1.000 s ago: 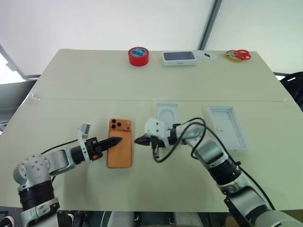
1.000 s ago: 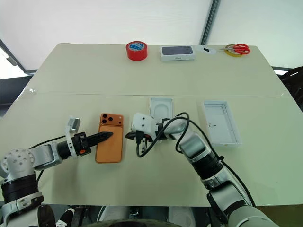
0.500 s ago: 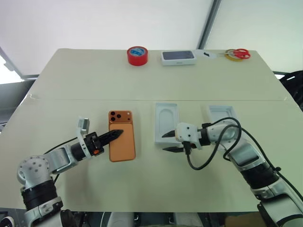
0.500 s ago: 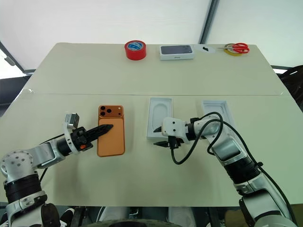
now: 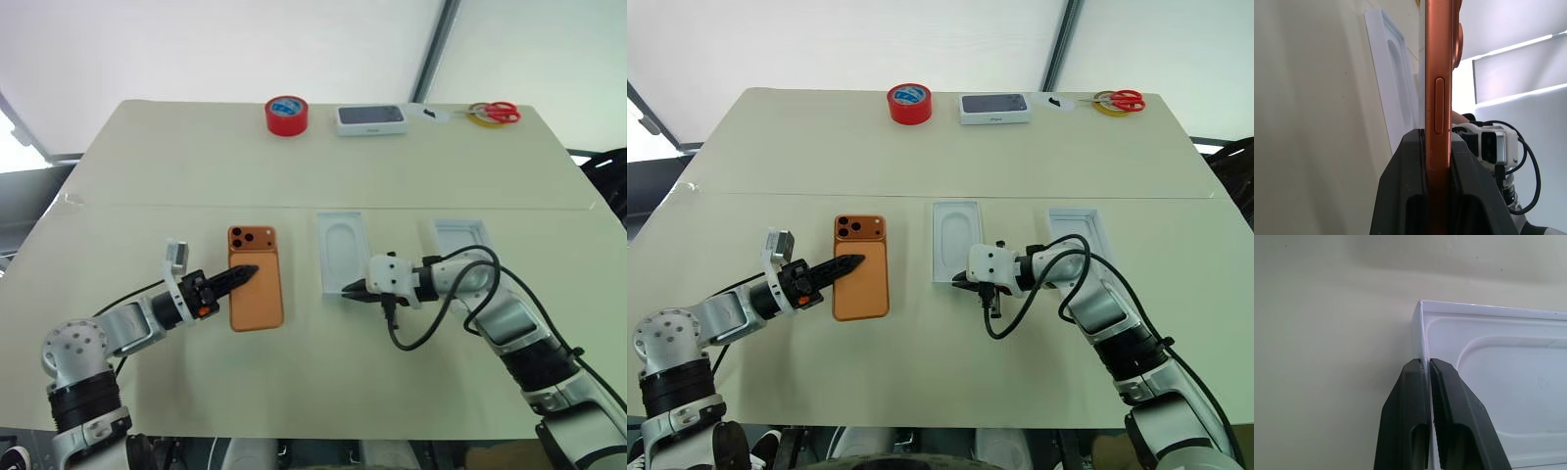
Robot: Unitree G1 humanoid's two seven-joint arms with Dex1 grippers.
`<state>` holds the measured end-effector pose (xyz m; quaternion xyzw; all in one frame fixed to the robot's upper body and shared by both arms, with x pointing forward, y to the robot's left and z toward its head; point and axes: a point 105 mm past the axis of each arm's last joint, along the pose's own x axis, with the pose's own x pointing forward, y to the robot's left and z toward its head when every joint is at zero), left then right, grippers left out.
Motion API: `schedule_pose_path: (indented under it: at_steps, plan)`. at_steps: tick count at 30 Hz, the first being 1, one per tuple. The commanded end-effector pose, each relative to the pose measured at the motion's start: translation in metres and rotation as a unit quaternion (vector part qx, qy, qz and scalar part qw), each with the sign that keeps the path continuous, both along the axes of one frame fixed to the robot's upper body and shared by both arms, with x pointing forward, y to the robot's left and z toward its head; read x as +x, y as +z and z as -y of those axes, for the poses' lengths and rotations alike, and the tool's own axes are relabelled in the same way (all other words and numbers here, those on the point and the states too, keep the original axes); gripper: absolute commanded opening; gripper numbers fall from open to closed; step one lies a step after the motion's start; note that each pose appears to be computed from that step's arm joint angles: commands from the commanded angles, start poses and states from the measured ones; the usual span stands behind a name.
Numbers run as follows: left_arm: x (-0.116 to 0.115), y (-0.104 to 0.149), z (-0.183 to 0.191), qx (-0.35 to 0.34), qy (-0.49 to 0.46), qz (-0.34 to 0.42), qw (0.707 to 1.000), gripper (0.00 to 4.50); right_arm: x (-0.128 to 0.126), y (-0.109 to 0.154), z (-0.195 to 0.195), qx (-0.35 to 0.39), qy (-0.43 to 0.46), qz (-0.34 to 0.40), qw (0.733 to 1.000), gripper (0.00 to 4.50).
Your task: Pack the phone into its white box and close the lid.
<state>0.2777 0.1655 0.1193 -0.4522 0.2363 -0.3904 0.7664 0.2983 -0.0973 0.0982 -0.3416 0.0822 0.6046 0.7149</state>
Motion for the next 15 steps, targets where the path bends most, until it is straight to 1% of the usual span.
schedule_pose_path:
  at_steps: [1,3,7,10,11,13,14,15]
  plan:
    - [0.001,0.015,0.0,-0.003,-0.001,0.032,0.999,0.0,-0.008,0.009,-0.004,0.018,0.009,-0.01,1.0,0.06]
    - [0.004,0.018,0.0,-0.001,0.005,0.04,0.999,0.0,-0.011,0.012,-0.01,0.028,0.008,-0.012,0.999,0.06]
    - [0.019,0.041,0.003,-0.022,0.016,0.066,0.997,0.0,-0.025,0.014,-0.022,0.032,0.013,-0.028,0.999,0.06]
    - [0.026,0.052,0.013,-0.027,0.013,0.081,0.996,0.0,-0.031,0.014,-0.026,0.034,0.01,-0.035,0.999,0.06]
    - [0.028,0.054,0.017,-0.033,0.009,0.08,0.996,0.0,-0.032,0.013,-0.026,0.028,0.013,-0.033,0.999,0.06]
    - [0.032,0.052,0.027,-0.024,0.001,0.078,0.997,0.0,-0.037,0.009,-0.029,0.024,0.02,-0.04,0.999,0.06]
    - [0.035,0.052,0.033,-0.034,0.0,0.07,0.997,0.0,-0.037,0.009,-0.031,0.033,0.016,-0.05,0.998,0.06]
    - [0.037,0.051,0.042,-0.032,-0.011,0.07,0.997,0.0,-0.034,0.009,-0.031,0.039,0.008,-0.05,0.998,0.37]
